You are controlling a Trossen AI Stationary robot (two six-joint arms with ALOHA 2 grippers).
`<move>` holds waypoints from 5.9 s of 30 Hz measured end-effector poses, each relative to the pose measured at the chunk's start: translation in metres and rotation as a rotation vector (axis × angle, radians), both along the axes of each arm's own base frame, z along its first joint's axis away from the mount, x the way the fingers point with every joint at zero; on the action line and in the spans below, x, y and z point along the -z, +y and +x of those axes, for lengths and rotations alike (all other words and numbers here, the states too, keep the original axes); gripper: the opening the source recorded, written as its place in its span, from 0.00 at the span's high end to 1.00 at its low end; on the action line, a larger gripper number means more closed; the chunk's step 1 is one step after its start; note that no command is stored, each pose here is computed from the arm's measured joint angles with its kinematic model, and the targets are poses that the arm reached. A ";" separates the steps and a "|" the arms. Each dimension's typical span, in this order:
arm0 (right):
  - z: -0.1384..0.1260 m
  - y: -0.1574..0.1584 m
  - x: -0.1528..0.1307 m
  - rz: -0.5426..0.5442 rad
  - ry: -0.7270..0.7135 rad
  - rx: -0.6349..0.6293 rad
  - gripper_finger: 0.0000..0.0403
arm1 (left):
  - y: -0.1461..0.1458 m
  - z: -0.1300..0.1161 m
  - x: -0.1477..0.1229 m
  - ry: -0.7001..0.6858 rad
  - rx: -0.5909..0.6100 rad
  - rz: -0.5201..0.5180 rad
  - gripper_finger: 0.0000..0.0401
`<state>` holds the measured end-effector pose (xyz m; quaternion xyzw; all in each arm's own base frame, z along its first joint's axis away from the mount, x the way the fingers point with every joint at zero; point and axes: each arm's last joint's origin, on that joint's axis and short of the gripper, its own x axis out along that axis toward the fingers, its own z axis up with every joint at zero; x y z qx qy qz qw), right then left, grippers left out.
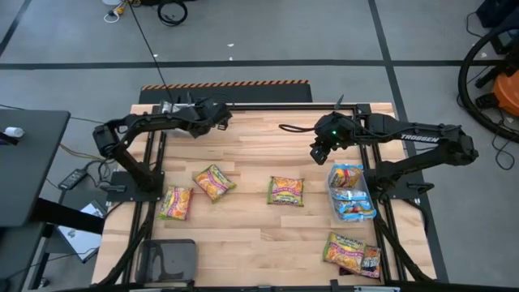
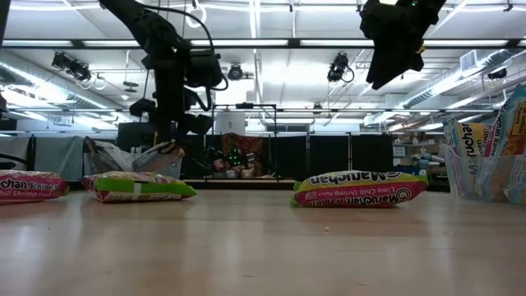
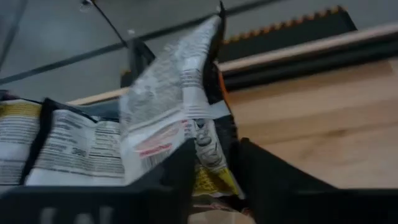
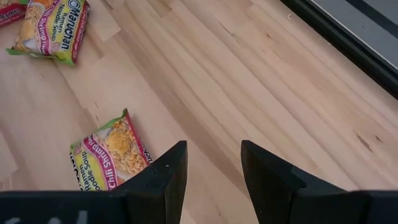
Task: Sort Maruchan noodles
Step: Put the black noodle pack into the top transparent bin
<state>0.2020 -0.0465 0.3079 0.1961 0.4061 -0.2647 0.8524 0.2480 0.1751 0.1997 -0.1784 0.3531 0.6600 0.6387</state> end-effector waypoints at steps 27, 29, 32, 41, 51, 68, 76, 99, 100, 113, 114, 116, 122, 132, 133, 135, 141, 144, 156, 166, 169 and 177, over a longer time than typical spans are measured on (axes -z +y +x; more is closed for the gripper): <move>0.002 -0.004 -0.002 -0.034 -0.032 0.032 0.61 | 0.022 -0.073 -0.046 -0.697 -0.014 -0.113 1.00; 0.002 -0.004 -0.002 -0.029 -0.034 0.040 0.61 | 0.024 -0.073 -0.036 -0.815 -0.003 -0.100 1.00; 0.002 -0.003 -0.002 -0.026 -0.036 0.039 0.61 | 0.024 -0.079 -0.032 -0.833 0.011 -0.085 1.00; 0.003 -0.005 -0.003 -0.034 -0.052 0.074 0.61 | 0.019 -0.095 -0.021 -0.549 -0.010 -0.120 0.96; 0.010 -0.009 -0.011 -0.109 -0.158 0.113 0.61 | 0.009 -0.115 -0.056 -0.157 0.002 -0.185 0.79; 0.019 -0.005 0.019 -0.126 -0.198 0.036 0.61 | -0.078 -0.112 -0.156 -0.348 0.373 -0.244 0.81; 0.025 0.032 0.022 -0.129 -0.198 -0.144 0.61 | -0.176 -0.093 -0.154 -0.520 0.630 -0.426 0.85; 0.005 0.247 0.011 0.124 0.341 -0.797 0.63 | -0.311 0.025 -0.143 -0.887 1.207 -0.189 0.92; 0.000 0.260 0.015 0.184 0.386 -0.795 0.63 | -0.312 0.024 -0.142 -0.878 1.213 -0.191 0.92; -0.064 0.347 0.104 0.328 0.900 -0.697 0.63 | -0.341 0.009 -0.141 -0.831 1.319 -0.143 0.92; -0.058 0.346 0.113 0.306 0.910 -0.696 0.63 | -0.341 0.009 -0.141 -0.828 1.314 -0.131 0.92; -0.043 0.345 0.129 0.269 0.907 -0.715 0.63 | -0.340 0.009 -0.141 -0.815 1.313 -0.108 0.92; 0.015 0.338 0.117 0.214 0.708 -0.753 0.63 | -0.340 0.010 -0.141 -0.814 1.306 -0.098 0.92; 0.006 0.339 0.118 0.224 0.711 -0.816 0.63 | -0.340 0.009 -0.141 -0.818 1.303 -0.102 0.92; 0.002 0.340 0.123 0.229 0.722 -0.806 0.63 | -0.340 0.010 -0.141 -0.817 1.303 -0.103 0.92; -0.007 0.341 0.132 0.223 0.748 -0.776 0.63 | -0.342 0.012 -0.137 -0.815 1.295 -0.109 0.92; -0.020 0.332 0.158 0.222 0.786 -0.678 0.63 | -0.347 0.019 -0.126 -0.779 1.289 -0.113 0.92; -0.019 0.328 0.167 0.263 0.756 -0.644 0.64 | -0.349 0.023 -0.124 -0.788 1.287 -0.111 0.92; -0.015 0.331 0.167 0.284 0.715 -0.645 0.97 | -0.347 0.029 -0.131 -0.849 1.299 -0.056 0.92; -0.001 0.337 0.056 0.226 0.442 -0.672 0.99 | -0.336 0.039 -0.138 -0.875 1.304 0.062 0.91; 0.004 0.324 0.028 0.166 0.352 -0.632 0.99 | -0.335 0.046 -0.133 -0.853 1.305 0.085 0.89; 0.036 0.271 -0.016 0.011 0.150 -0.601 0.99 | -0.330 0.072 -0.122 -0.824 1.387 0.210 0.70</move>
